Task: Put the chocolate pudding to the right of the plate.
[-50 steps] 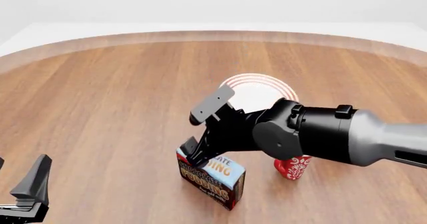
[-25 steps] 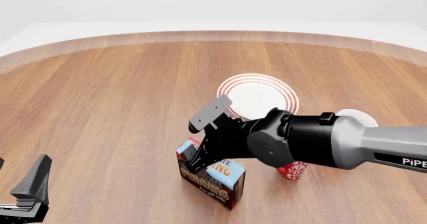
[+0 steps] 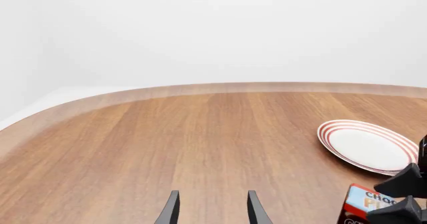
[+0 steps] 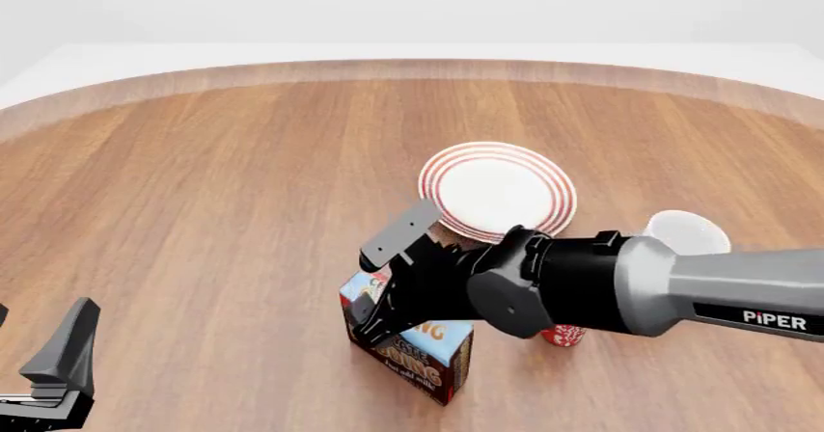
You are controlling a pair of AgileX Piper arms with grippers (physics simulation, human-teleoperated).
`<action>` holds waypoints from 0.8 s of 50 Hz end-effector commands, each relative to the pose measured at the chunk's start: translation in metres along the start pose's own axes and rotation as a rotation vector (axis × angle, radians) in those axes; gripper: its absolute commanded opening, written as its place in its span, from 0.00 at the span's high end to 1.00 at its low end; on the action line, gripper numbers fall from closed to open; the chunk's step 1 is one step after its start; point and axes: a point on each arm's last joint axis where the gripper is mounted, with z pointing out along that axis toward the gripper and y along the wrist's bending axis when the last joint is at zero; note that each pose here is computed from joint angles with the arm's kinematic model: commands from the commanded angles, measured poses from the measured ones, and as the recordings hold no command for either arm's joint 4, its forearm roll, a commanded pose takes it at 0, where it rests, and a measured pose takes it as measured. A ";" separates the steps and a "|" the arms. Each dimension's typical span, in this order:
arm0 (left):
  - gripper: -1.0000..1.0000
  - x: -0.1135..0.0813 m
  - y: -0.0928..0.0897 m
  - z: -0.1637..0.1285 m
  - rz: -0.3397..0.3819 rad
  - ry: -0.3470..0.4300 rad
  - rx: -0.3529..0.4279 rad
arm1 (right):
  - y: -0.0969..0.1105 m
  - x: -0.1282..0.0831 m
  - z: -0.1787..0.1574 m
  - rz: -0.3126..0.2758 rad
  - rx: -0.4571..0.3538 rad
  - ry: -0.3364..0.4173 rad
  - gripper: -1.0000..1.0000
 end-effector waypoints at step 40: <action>0.00 0.000 0.000 0.000 0.000 0.000 0.000 | -0.039 -0.068 -0.073 -0.103 0.101 -0.180 1.00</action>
